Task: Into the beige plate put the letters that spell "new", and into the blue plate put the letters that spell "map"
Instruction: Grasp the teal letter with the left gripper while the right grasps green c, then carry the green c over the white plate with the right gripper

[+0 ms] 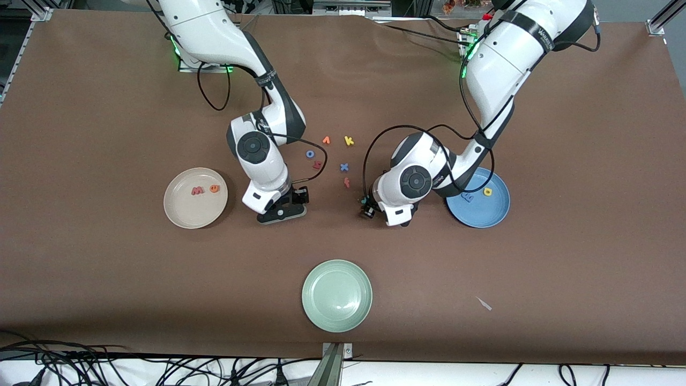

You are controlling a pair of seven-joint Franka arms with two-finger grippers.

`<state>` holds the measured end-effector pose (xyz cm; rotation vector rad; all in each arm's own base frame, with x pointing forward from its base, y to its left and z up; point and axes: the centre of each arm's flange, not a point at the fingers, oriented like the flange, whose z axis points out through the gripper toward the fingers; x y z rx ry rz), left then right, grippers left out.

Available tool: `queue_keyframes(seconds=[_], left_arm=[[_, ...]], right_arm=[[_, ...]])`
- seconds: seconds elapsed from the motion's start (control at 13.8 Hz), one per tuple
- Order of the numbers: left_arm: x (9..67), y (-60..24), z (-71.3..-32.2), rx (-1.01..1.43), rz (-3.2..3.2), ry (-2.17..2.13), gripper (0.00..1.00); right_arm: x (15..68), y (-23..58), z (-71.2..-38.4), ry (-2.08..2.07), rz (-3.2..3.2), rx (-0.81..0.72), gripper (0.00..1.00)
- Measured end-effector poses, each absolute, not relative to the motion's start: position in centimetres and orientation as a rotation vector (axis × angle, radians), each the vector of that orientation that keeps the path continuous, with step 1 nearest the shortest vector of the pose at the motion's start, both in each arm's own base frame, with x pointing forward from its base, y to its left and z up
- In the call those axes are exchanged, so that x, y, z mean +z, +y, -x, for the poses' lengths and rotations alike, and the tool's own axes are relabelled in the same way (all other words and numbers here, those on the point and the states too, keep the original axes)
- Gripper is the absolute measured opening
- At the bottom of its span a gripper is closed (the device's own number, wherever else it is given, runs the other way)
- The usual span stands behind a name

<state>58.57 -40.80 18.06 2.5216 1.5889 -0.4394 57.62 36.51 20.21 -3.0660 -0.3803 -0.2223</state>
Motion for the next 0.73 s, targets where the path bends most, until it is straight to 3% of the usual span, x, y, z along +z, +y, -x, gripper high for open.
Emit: queue_keyframes(seconds=[0.29, 0.36, 0.58, 0.73], left_arm=[[17.1, -41.6, -57.9, -0.441, -2.521, 1.587, 0.75], [17.0, -41.5, -57.9, -0.441, -2.522, 1.590, 0.64], [16.7, -41.2, -57.8, -0.442, -2.527, 1.596, 0.63], [16.9, -41.2, -58.0, -0.436, -2.521, 1.595, 0.50]], right_arm=[[18.2, 38.0, -56.7, -0.375, 3.062, -0.260, 0.71], [17.9, 38.0, -56.6, -0.371, 3.063, -0.263, 0.71], [17.5, 38.1, -56.6, -0.369, 3.061, -0.277, 0.69], [17.4, 38.0, -56.7, -0.364, 3.061, -0.284, 0.66]])
